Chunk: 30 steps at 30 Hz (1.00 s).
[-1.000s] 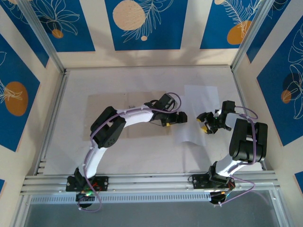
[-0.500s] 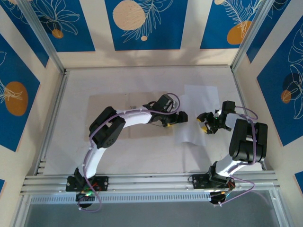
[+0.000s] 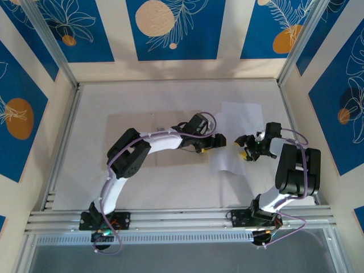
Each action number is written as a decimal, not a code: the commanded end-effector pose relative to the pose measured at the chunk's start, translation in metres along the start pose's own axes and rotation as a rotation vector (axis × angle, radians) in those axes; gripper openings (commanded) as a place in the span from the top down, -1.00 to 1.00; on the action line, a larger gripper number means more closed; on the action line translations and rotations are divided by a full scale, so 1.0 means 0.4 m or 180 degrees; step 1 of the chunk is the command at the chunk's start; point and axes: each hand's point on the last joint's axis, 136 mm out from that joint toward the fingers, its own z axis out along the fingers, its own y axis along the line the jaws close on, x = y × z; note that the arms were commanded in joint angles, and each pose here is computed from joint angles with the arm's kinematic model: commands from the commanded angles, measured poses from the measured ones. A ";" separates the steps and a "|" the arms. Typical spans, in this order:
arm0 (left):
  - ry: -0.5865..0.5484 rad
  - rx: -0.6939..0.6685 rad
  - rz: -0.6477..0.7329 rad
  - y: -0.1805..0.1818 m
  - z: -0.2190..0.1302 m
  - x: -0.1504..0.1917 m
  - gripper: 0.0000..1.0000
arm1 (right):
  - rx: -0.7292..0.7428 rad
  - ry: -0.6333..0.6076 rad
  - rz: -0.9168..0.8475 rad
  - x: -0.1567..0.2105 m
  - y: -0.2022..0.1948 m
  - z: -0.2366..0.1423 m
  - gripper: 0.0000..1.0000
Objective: Put the files into the folder
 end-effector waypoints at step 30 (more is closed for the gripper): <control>0.0023 0.0142 -0.0140 -0.027 -0.027 -0.012 -0.42 | -0.0353 0.0231 0.0008 0.079 0.089 -0.067 -0.21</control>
